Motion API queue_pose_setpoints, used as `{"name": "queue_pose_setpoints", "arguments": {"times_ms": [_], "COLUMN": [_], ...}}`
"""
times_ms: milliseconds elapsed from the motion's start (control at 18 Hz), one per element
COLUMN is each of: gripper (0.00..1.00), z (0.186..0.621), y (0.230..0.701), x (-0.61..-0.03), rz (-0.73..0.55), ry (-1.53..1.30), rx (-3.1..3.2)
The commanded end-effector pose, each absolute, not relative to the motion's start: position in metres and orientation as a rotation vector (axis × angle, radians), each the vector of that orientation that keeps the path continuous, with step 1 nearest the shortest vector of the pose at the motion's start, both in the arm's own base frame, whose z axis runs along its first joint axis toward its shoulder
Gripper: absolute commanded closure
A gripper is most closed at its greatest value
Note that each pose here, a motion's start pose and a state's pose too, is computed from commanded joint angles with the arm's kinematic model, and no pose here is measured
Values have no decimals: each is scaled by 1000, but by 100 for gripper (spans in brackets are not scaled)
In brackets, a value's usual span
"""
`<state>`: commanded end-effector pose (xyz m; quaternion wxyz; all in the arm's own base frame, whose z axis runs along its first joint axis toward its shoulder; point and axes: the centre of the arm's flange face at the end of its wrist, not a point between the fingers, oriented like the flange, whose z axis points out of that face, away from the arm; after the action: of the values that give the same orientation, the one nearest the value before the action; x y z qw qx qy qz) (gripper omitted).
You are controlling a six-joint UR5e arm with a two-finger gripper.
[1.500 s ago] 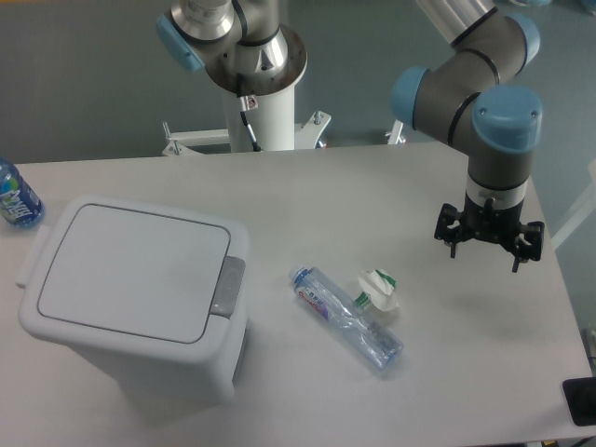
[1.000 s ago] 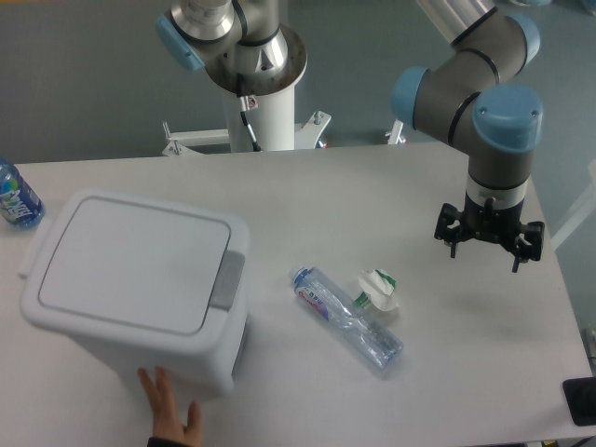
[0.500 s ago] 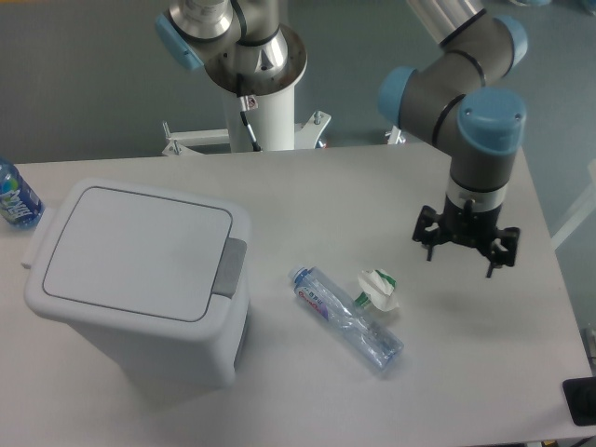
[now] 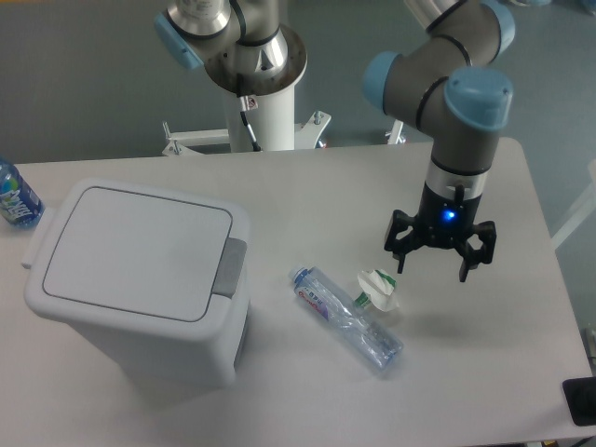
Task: Open the trash can
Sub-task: 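Move the open gripper toward the grey lid tab of the trash can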
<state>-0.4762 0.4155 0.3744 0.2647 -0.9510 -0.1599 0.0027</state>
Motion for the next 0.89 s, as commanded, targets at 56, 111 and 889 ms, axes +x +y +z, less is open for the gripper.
{"name": "queue_pose_setpoints", "arguments": {"times_ms": [56, 111, 889], "gripper": [0, 0, 0], "z": [387, 403, 470], "y": [420, 424, 478], "x": [-469, -462, -358], "rz": [-30, -42, -250], "ry": [-472, -490, -492], "rx": [-2519, -2482, -2324]}}
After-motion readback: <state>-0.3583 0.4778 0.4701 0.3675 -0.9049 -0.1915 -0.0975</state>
